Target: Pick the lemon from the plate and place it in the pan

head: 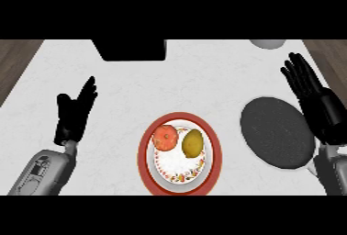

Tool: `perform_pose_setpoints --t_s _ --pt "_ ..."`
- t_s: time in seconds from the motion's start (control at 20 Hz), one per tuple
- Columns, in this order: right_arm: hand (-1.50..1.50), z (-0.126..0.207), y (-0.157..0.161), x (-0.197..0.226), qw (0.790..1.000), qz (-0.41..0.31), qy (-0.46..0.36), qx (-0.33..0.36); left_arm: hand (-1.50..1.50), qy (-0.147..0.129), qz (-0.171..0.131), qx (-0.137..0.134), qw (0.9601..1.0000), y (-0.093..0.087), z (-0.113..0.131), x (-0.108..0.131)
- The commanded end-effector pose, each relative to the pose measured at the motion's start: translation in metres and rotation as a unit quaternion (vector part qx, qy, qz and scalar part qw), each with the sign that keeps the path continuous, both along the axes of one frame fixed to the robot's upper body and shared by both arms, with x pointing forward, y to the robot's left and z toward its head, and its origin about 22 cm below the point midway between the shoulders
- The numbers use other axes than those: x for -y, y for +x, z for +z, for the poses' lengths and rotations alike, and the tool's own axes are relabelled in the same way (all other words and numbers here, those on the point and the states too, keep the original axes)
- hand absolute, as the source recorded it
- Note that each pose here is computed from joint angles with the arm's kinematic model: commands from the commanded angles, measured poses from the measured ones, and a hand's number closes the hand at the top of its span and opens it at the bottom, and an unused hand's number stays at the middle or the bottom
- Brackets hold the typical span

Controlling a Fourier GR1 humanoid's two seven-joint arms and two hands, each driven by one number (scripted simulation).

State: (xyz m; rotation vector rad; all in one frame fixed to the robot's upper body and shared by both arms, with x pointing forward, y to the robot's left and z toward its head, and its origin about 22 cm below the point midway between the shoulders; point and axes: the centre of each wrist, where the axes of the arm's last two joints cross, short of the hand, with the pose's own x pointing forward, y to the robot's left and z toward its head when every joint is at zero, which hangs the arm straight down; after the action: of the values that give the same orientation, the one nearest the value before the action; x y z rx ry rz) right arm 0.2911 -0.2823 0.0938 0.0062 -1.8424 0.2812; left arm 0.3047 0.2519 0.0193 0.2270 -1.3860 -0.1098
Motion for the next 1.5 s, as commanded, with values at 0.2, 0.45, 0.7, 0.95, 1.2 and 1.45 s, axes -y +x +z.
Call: perform_pose_setpoints --t_s 0.2,0.45,0.7,0.95,1.2,1.45 --pt "1.5 -0.02 -0.014 -0.068 0.993 -0.044 0.088 0.057 0.0 -0.056 -0.084 0.14 0.9849 -0.028 0.014 0.033" --pt "-1.5 -0.078 -0.08 -0.048 0.969 -0.247 0.014 -0.016 0.0 -0.086 -0.091 0.138 0.9825 -0.047 -0.01 0.043" --pt "-1.5 -0.072 -0.136 -0.065 0.974 -0.208 -0.083 -0.011 0.0 -0.093 -0.102 0.139 0.9806 -0.061 0.004 0.038" --pt "-1.5 -0.048 -0.131 -0.078 0.969 -0.193 -0.156 -0.021 0.0 -0.09 -0.104 0.134 0.9814 -0.063 -0.016 0.045" --pt "-1.5 -0.03 -0.109 -0.096 0.959 -0.147 -0.231 -0.078 0.0 -0.099 -0.113 0.144 0.9782 -0.063 -0.018 0.048" --pt "-1.5 -0.023 -0.068 -0.118 0.928 -0.108 -0.32 -0.156 0.0 -0.091 -0.114 0.147 0.9783 -0.053 -0.007 0.044"
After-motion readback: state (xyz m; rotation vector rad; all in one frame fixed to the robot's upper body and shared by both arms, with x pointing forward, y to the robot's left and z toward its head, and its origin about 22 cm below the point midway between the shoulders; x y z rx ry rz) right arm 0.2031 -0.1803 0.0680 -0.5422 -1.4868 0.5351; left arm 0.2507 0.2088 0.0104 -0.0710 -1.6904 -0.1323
